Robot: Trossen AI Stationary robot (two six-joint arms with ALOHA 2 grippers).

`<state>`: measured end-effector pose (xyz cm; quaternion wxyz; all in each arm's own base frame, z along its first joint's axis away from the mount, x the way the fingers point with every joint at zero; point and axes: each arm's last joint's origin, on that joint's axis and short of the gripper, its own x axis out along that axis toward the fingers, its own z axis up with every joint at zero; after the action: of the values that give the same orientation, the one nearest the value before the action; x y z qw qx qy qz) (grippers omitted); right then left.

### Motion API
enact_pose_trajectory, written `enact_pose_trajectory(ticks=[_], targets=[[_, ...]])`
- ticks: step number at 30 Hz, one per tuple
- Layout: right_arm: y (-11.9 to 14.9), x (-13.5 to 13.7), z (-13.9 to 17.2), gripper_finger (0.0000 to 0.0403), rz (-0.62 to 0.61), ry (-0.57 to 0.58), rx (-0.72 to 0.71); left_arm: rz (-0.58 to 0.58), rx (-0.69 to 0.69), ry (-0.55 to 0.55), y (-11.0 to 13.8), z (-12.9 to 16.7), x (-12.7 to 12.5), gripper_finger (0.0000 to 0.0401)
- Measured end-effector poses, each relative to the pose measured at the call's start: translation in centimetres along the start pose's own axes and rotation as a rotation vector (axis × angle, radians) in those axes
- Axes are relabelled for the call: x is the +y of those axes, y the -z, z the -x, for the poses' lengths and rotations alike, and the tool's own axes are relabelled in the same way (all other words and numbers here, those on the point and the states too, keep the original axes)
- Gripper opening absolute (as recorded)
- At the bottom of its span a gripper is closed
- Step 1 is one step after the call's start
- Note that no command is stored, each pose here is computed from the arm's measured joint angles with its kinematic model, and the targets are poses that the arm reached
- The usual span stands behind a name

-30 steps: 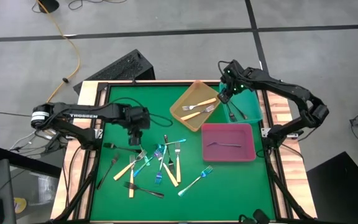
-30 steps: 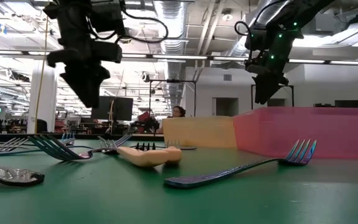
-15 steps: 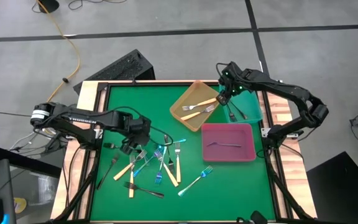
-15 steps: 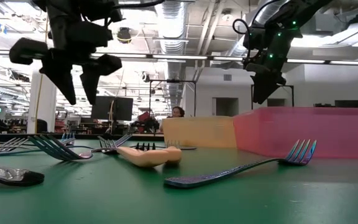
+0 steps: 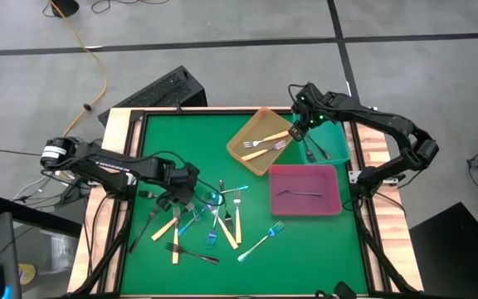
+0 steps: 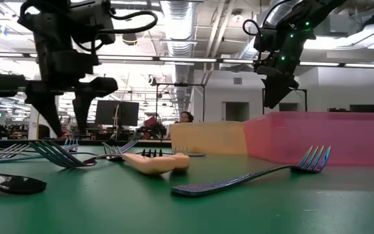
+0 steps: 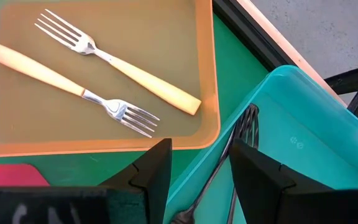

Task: Sort silverware by color (type)
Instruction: Put the blue fork into the pink bin

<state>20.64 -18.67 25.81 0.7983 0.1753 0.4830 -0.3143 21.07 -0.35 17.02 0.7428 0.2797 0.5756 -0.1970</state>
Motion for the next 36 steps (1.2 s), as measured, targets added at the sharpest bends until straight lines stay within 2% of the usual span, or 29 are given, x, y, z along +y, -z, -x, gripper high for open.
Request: enact_pose_trajectory(ticks=[6,11,18,23,28,32,36], targets=[[0.0,0.0,0.0,0.0182,-0.007,0.000,0.000,-0.084,-0.036,0.035,0.4,-0.5,-0.1,0.0157],[0.0,0.0,0.0,0.0182,-0.008,0.000,0.000,-0.069,-0.079,-0.018,0.7,-0.5,1.3,0.0157],[0.0,0.0,0.0,0.0182,-0.008,0.000,0.000,-0.075,-0.082,-0.002,1.3,-0.5,1.7,0.0157],[0.0,0.0,0.0,0.0182,-0.008,0.000,-0.001,-0.121,-0.105,0.043,1.2,-0.5,1.4,0.0157],[0.0,0.0,0.0,0.0182,-0.008,0.000,-0.002,-0.161,-0.083,0.056,1.2,-1.2,1.5,0.0157],[0.0,0.0,0.0,0.0182,-0.009,0.000,-0.001,-0.170,-0.029,0.118,1.1,-2.8,1.4,0.0157],[0.0,0.0,0.0,0.0182,-0.008,0.000,-0.001,-0.189,-0.009,0.093,0.8,-3.2,1.5,0.0151]])
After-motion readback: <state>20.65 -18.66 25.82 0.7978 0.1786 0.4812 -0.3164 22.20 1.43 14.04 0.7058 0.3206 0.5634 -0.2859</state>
